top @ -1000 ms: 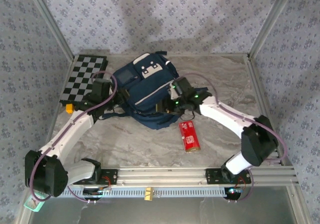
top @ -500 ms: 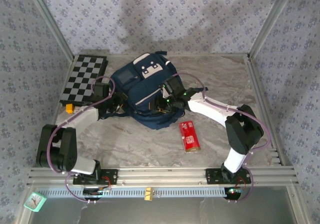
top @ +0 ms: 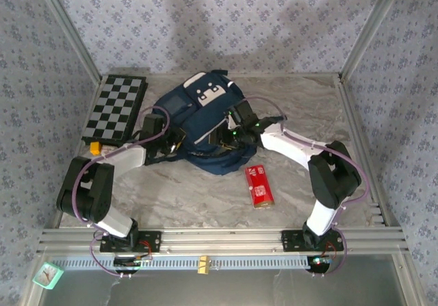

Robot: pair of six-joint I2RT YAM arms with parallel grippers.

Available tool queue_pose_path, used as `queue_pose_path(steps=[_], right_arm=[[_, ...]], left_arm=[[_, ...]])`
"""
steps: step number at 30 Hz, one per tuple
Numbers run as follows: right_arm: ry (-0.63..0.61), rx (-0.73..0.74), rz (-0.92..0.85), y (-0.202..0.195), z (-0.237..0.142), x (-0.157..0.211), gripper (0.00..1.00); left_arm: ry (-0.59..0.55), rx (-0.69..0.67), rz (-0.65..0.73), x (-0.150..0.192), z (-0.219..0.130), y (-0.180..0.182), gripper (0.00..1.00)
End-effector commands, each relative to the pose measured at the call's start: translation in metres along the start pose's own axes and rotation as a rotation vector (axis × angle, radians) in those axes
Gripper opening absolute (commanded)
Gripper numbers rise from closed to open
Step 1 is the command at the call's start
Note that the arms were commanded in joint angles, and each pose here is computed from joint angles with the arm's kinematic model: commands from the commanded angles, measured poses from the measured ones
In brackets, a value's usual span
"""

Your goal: Pack the student bag

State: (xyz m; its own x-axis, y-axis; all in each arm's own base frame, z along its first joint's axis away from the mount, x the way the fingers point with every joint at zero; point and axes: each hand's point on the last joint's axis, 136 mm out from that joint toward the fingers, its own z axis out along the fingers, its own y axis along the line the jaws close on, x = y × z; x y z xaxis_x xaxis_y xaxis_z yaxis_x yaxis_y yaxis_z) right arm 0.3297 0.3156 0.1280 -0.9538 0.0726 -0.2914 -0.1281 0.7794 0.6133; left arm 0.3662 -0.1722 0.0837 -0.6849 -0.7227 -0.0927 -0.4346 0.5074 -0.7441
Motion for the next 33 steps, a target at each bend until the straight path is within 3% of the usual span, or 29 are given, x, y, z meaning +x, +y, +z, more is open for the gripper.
queue_pose_path(steps=[1,4,12,25,33], right_arm=[[-0.03,-0.008,-0.004,-0.005,0.002,-0.01,0.53],[-0.04,-0.014,-0.004,-0.006,0.001,-0.012,0.53],[-0.045,-0.025,0.008,-0.009,0.002,-0.014,0.53],[-0.049,0.029,0.045,-0.042,0.002,-0.014,0.53],[-0.095,0.035,0.019,-0.052,-0.018,-0.04,0.55]], left_arm=[[0.05,0.036,-0.021,0.017,0.004,-0.017,0.33],[0.046,-0.017,-0.074,0.027,0.004,-0.002,0.32],[0.068,0.01,-0.105,0.056,0.011,-0.015,0.31],[0.074,0.0,-0.149,0.063,0.023,-0.022,0.0],[0.04,0.074,-0.201,0.065,0.001,-0.047,0.0]])
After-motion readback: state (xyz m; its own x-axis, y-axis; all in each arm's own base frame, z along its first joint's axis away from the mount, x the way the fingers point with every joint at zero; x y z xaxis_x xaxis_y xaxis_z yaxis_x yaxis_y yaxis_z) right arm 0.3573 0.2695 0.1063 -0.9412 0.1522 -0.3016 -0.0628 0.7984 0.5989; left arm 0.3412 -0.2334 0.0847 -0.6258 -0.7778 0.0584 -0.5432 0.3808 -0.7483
